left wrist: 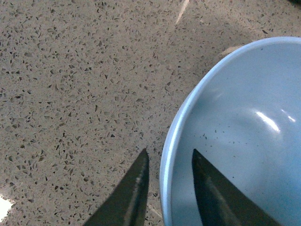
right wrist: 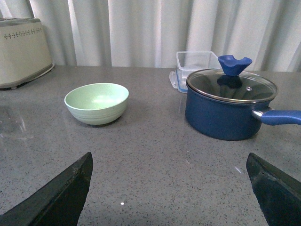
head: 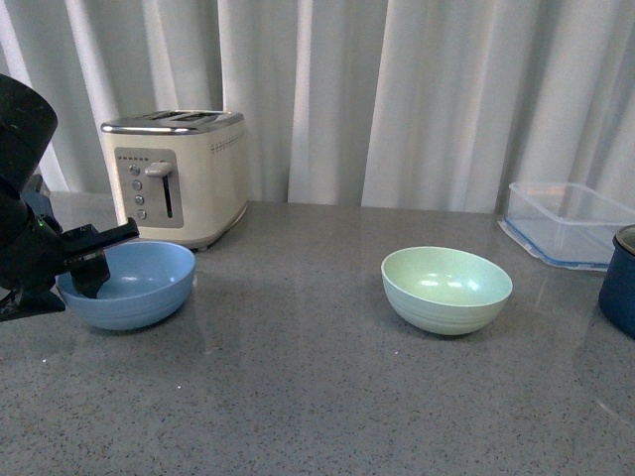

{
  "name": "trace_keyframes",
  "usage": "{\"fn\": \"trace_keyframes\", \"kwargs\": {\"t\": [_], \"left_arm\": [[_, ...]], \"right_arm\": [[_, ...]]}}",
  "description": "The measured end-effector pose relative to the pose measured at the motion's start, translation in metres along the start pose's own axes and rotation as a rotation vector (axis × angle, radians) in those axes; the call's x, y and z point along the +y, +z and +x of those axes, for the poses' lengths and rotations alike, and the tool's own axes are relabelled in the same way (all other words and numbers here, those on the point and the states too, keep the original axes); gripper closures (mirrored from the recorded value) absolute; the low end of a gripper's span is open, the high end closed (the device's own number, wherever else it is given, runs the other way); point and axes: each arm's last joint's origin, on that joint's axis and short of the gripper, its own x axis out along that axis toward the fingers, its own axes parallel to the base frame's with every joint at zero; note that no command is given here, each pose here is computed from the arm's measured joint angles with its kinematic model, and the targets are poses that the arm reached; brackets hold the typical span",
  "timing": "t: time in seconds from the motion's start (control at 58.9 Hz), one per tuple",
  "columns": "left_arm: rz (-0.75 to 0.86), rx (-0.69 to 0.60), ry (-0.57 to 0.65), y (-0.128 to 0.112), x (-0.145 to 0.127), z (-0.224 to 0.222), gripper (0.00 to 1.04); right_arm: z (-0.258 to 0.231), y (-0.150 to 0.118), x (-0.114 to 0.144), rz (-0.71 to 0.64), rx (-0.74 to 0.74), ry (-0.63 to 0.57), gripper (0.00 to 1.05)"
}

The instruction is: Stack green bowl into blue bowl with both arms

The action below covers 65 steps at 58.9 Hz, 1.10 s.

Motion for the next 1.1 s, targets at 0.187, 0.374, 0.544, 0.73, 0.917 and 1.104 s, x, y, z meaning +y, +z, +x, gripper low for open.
{"fn": "trace_keyframes", "kwargs": {"t": [0.187,0.374,0.544,0.73,0.917,1.104], "left_arm": [[0.008,-0.007,-0.021,0.001,-0.008,-0.007,1.02],[0.042,-0.026,-0.107,0.000,-0.037,-0.025,1.01],[0.081,-0.028,-0.201,-0.010,-0.081,-0.038,1.01],[0.137,-0.013,-0.280,-0.031,-0.128,-0.037,1.01],[0.177,0.035,-0.274,-0.054,-0.151,-0.018,1.01],[0.180,0.049,-0.261,-0.063,-0.157,-0.007,1.01]], "right_arm": [[0.000,0.000,0.000,0.000,0.000,0.000,0.10],[0.000,0.000,0.000,0.000,0.000,0.000,0.10],[0.000,0.000,0.000,0.000,0.000,0.000,0.10],[0.000,0.000,0.000,0.000,0.000,0.000,0.10],[0.000,0.000,0.000,0.000,0.000,0.000,0.10],[0.000,0.000,0.000,0.000,0.000,0.000,0.10]]}}
